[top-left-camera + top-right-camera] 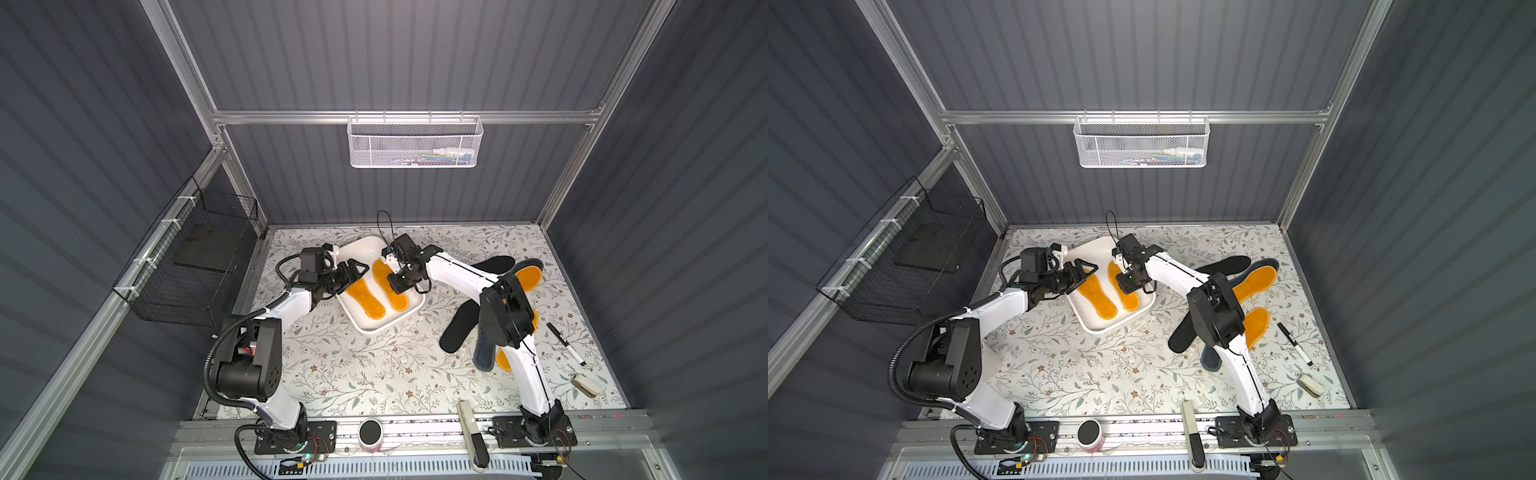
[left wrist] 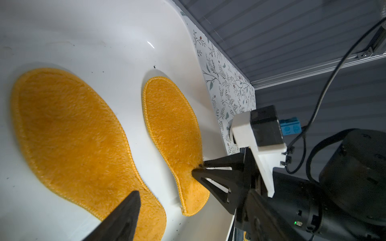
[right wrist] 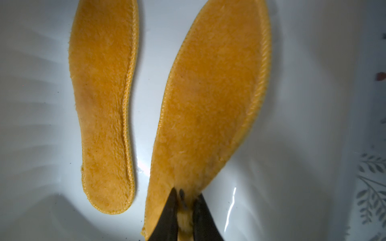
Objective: Put the insoles into the storage box
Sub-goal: Place the insole in the storage box.
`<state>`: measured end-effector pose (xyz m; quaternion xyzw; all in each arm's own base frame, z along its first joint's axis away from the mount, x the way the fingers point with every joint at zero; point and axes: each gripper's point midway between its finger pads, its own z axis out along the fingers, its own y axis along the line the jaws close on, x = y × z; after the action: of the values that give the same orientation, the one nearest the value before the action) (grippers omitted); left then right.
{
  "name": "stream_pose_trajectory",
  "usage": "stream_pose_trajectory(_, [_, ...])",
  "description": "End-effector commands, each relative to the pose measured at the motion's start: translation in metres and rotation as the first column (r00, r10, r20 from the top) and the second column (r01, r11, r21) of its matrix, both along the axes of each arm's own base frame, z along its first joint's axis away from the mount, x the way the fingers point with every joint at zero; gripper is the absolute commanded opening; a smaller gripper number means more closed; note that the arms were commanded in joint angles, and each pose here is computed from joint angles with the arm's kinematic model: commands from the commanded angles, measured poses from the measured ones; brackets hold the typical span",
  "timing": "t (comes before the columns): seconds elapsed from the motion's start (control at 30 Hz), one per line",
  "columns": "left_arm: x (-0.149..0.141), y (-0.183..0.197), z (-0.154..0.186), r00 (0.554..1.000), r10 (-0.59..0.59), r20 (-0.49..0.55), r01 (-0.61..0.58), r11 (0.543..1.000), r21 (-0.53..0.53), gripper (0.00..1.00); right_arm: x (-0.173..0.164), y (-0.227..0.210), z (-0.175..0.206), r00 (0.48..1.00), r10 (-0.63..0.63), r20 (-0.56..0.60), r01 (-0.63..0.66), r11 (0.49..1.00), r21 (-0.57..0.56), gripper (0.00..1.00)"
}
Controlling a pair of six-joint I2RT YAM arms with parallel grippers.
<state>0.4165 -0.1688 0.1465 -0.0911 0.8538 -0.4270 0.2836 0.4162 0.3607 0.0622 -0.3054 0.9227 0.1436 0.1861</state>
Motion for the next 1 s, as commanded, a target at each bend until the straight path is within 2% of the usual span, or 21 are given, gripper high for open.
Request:
stream_pose_trajectory(0.0, [-0.003,0.0,0.002,1.0,-0.017,0.009,0.017,1.0,-0.008,0.81,0.003,0.005,-0.013,1.0,-0.013,-0.002,0.013,1.0,-0.015,0.17])
stream_pose_trajectory(0.57, [-0.005,0.001,0.001,1.0,-0.016,0.008,0.016,1.0,-0.008,0.81,0.008,0.008,-0.023,0.999,-0.039,0.007,0.039,0.999,-0.012,0.23])
stream_pose_trajectory(0.73, [-0.005,0.001,0.0,1.0,-0.015,0.006,0.015,1.0,-0.007,0.82,0.01,0.009,-0.017,0.999,-0.041,0.017,0.041,0.999,-0.001,0.29])
stream_pose_trajectory(0.97, [-0.005,0.001,-0.001,1.0,-0.012,0.003,0.012,1.0,-0.005,0.82,0.009,0.011,0.003,0.998,-0.034,0.051,0.032,0.999,0.038,0.33])
